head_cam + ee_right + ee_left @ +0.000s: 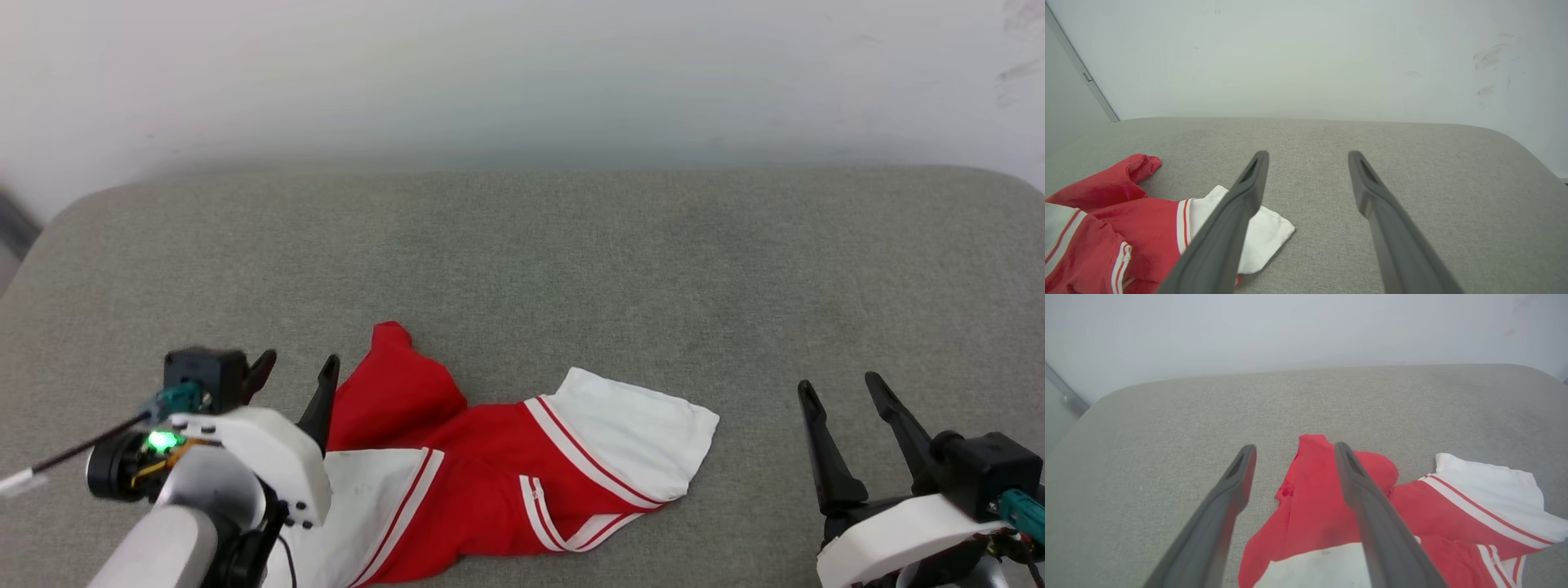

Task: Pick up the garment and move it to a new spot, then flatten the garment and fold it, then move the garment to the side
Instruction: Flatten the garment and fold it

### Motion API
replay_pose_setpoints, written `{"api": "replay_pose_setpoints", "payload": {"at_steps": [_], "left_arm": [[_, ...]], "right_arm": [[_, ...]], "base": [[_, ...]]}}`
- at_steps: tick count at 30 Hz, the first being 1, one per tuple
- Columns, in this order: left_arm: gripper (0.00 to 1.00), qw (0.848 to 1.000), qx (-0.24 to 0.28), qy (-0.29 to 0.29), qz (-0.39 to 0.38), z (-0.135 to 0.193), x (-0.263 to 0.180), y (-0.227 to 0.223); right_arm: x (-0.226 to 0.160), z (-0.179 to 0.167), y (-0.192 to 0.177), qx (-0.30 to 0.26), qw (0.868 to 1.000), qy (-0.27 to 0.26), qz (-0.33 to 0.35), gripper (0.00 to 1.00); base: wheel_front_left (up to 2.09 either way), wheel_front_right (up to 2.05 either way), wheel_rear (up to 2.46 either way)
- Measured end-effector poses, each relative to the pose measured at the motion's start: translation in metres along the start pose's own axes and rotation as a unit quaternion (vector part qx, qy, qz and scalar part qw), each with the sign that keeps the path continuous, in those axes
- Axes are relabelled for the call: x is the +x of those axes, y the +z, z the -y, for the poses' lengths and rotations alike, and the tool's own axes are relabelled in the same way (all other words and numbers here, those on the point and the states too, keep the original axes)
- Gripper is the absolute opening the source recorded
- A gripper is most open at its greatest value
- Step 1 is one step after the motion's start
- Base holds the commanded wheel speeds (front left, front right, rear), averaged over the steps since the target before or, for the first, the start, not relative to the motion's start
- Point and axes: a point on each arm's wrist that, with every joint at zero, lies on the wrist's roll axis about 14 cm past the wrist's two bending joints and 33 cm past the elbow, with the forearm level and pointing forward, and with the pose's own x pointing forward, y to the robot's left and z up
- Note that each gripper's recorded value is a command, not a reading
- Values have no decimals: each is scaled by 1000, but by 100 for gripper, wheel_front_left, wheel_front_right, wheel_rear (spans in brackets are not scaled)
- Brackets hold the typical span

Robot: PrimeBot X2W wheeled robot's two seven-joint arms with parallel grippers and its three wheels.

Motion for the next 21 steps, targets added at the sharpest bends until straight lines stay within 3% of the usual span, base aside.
{"api": "replay_pose_setpoints", "payload": {"at_steps": [4,8,13,20,21], "left_arm": [[100,997,30,-62,-43,19,27,5],[100,984,48,-107,-134,32,48,-21],[100,954,51,-134,-261,34,62,-68],[100,914,53,-136,-378,27,72,-115],[83,910,51,-139,-388,29,74,-119]], "right_arm": [[7,1,-1,-3,1000,0,-2,100],[16,5,-4,-2,1000,-5,-3,100],[23,13,-15,1,1000,-15,-15,100],[28,24,-36,9,999,-31,-39,100],[28,25,-39,10,998,-33,-43,100]], "base": [[0,0,0],[0,0,0],[0,0,0],[0,0,0],[0,0,0]]}}
